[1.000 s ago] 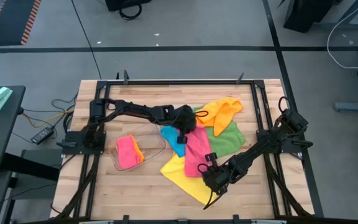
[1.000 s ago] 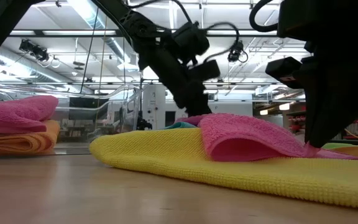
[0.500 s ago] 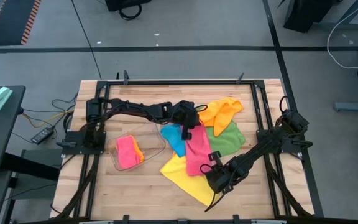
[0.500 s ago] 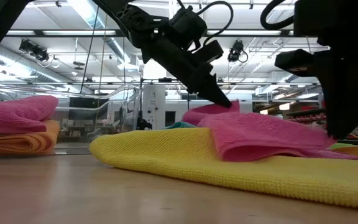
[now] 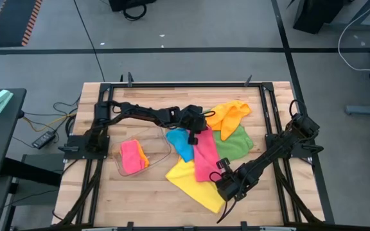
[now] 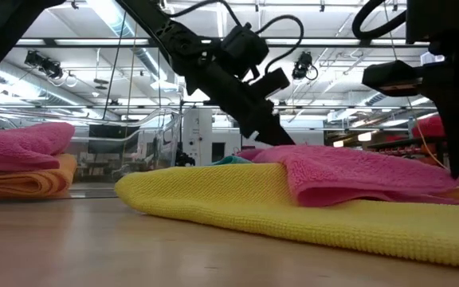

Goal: Fold microfiber towels
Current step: Fold the pink microfiber cloth

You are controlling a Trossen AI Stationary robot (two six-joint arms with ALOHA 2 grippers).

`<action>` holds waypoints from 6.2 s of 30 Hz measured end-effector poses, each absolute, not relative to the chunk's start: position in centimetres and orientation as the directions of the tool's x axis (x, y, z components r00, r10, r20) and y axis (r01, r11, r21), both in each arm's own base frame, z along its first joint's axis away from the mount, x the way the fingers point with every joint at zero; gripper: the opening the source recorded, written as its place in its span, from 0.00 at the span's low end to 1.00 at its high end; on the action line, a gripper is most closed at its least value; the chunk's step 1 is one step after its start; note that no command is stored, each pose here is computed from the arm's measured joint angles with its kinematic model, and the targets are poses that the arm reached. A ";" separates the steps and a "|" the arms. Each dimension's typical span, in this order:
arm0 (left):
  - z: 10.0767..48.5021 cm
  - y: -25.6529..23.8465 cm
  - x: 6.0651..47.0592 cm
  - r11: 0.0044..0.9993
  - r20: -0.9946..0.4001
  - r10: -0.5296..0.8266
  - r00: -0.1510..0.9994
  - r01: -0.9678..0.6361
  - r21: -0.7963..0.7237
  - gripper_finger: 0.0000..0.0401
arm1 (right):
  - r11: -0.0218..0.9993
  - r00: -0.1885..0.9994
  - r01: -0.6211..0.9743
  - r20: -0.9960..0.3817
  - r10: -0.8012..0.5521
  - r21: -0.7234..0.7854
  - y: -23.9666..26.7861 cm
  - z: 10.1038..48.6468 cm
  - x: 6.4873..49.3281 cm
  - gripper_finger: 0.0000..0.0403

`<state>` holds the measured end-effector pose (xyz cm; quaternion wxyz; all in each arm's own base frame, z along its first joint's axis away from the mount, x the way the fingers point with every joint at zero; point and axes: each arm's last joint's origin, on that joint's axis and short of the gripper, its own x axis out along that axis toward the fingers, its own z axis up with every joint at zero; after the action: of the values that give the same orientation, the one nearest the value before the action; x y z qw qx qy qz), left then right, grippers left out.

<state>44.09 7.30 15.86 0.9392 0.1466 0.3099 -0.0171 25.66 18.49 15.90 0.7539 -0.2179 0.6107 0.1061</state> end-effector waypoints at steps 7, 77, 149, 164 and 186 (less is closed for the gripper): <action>15.1 7.5 44.3 0.953 -0.586 0.064 0.808 0.125 0.275 0.04 | 0.886 0.224 -0.419 -0.968 -0.112 -0.199 18.2 15.3 25.3 0.04; 19.2 -0.6 41.7 0.901 -0.726 -0.046 0.686 0.341 0.266 0.43 | 0.830 0.474 -0.346 -0.845 -0.249 -0.439 18.3 11.3 23.0 0.10; 16.5 -14.2 40.9 0.840 -0.693 -0.222 0.686 0.495 0.221 0.06 | 0.965 0.582 -0.161 -0.810 -0.076 -0.207 20.4 17.1 26.0 0.39; 18.9 -17.5 40.3 0.946 -0.637 -0.250 0.729 0.323 -0.001 0.02 | 0.903 0.664 -0.204 -0.732 -0.157 -0.379 22.8 14.6 26.0 0.46; 19.2 -17.9 40.0 0.991 -0.652 -0.097 0.752 0.009 -0.137 0.03 | 0.907 0.735 -0.088 -0.641 -0.220 -0.412 24.3 11.6 26.3 0.45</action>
<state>39.99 -17.94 19.21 0.9338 -0.0628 0.3511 -0.0282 26.29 24.31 11.63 0.9069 -0.2128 0.3619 -0.0363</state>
